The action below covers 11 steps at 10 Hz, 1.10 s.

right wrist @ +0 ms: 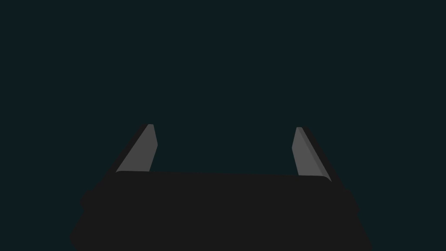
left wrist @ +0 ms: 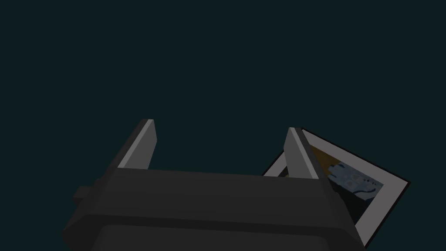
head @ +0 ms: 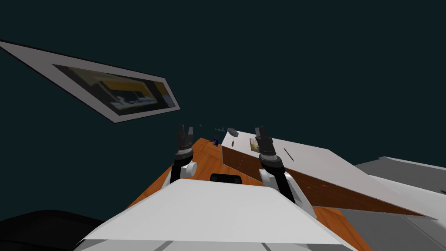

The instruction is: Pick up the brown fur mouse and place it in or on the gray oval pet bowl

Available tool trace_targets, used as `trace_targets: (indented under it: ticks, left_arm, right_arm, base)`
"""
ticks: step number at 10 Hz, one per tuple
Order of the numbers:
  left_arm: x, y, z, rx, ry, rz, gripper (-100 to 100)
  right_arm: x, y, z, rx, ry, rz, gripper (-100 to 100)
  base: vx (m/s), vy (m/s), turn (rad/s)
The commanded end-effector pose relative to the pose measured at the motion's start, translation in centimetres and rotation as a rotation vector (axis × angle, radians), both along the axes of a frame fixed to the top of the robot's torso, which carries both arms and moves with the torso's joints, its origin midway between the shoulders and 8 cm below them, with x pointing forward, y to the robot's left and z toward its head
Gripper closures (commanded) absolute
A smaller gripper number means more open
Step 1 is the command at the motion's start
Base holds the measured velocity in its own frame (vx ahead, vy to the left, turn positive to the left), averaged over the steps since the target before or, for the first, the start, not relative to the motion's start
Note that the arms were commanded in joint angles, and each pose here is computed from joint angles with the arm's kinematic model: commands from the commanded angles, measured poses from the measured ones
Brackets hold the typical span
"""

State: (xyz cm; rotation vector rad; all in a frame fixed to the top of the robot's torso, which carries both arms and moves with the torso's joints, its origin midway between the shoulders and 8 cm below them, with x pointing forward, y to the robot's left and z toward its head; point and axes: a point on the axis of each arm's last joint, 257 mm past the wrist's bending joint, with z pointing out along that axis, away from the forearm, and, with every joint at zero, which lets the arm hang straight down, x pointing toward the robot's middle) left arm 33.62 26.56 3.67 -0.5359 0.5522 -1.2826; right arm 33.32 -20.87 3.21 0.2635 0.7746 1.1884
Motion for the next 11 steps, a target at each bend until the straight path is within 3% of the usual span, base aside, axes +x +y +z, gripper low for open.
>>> trace_targets:
  ticks: [1,5,6,11]
  left_arm:
    - [0.0,0.0,0.0,0.0,0.0,0.0,0]
    - [0.0,0.0,0.0,0.0,0.0,0.0,0]
    - [0.0,0.0,0.0,0.0,0.0,0.0,0]
    - [0.0,0.0,0.0,0.0,0.0,0.0,0]
  right_arm:
    - [0.1,0.8,-0.2,-0.035,0.008,0.013,-100]
    - [0.8,4.2,-2.3,-0.18,0.041,0.089,-100]
    - [0.8,4.5,-2.5,-0.208,0.041,0.083,-100]
    - [1.2,8.0,-5.7,-0.388,0.075,0.158,-100]
  base:
    - [-0.031,-0.016,0.067]
    - [-0.033,-0.013,0.158]
    - [-0.032,-0.025,0.094]
    - [-0.027,-0.012,0.142]
